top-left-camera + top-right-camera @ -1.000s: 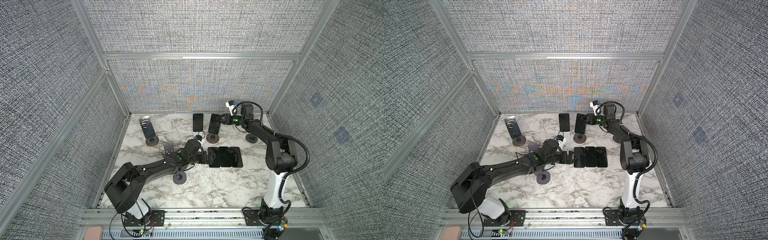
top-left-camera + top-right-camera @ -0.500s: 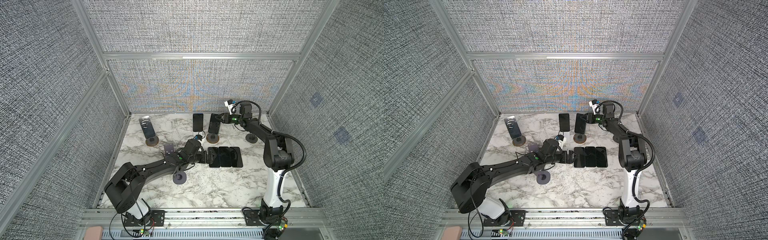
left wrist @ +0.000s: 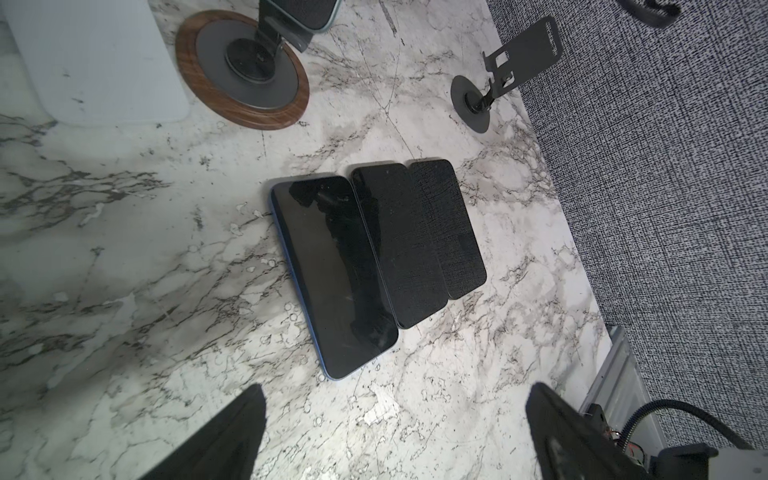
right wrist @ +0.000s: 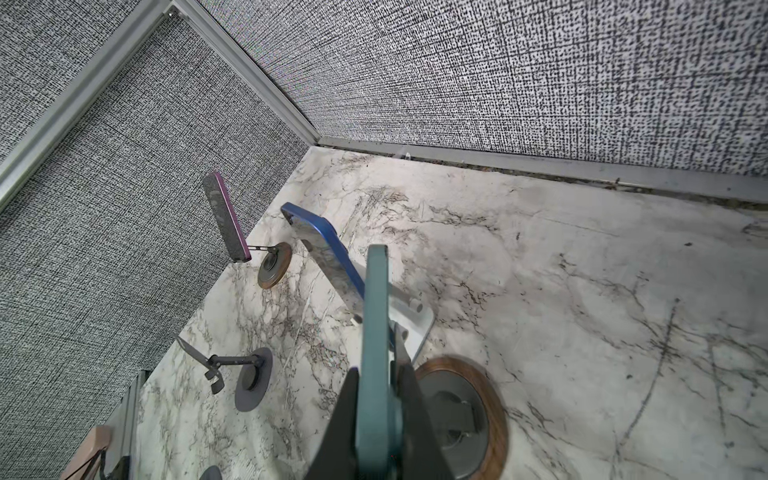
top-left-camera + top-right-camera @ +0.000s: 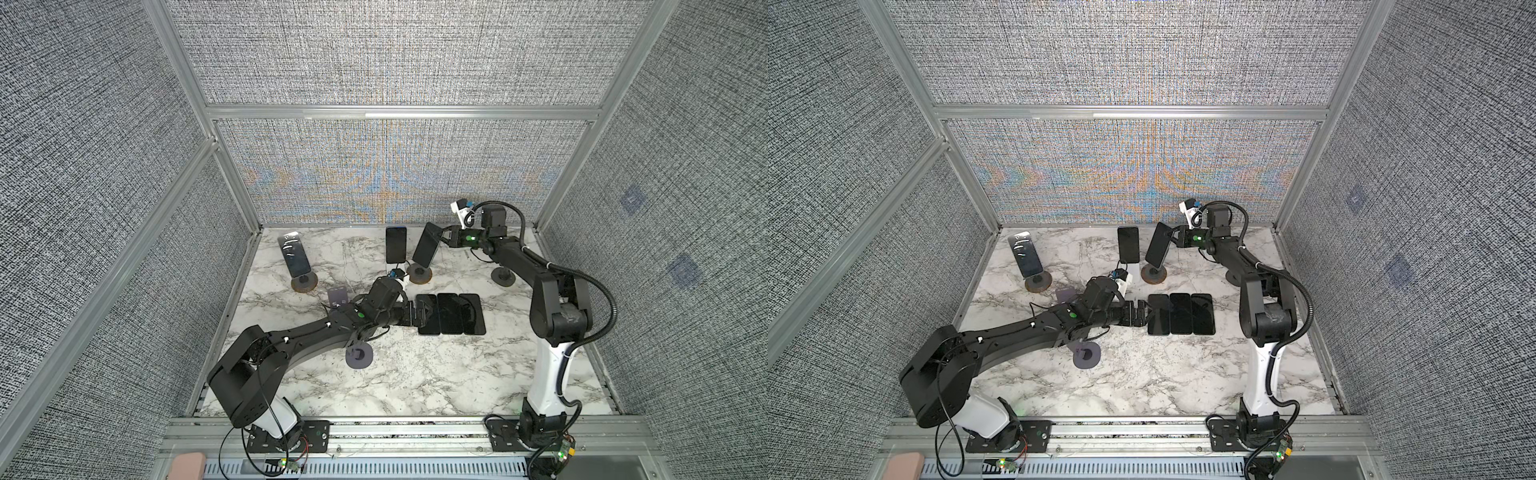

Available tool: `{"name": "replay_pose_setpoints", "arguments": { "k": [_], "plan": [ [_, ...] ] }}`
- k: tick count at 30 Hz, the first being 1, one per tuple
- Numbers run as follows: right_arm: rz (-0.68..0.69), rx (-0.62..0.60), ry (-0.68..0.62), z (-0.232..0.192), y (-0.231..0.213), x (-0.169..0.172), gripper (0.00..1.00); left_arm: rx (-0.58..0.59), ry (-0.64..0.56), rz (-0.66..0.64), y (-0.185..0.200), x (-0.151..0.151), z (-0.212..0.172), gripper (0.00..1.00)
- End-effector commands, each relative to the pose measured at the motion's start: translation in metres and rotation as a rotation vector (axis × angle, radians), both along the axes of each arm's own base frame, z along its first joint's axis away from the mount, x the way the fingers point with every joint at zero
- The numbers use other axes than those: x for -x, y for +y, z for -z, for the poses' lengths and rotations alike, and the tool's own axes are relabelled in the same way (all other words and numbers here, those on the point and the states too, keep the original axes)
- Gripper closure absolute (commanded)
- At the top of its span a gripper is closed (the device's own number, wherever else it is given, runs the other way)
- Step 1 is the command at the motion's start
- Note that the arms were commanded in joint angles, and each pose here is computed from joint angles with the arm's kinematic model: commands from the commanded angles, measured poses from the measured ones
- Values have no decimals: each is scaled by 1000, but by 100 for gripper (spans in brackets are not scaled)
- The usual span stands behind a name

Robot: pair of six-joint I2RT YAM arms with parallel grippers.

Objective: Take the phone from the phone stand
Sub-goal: 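Grasp the green-edged phone on its stand with the right gripper and lift it, then carry the green-edged phone toward the left gripper and hand it over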

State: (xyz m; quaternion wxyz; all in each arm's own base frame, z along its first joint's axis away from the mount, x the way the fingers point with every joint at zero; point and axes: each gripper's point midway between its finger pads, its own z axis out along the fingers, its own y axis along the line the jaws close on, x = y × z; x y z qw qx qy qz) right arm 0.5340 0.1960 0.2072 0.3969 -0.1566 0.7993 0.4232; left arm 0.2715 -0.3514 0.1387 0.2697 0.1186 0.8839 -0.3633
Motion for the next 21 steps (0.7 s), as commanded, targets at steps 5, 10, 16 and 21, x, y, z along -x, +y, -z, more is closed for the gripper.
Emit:
{"name": "replay_pose_setpoints", "arguments": {
  "k": [5,10,16,21],
  "plan": [
    [29,47,-32,-32,-12,29,92,-35,-60,10,4,-4,-12,1],
    [104,120,77,-29,-29,72,92,-70,-111,21,7,-7,-28,1],
    [85,173,232,-20,-31,144,92,-84,-200,65,0,-7,-44,1],
    [44,184,316,-9,-17,197,92,-71,-227,145,-27,2,-49,1]
  ]
}}
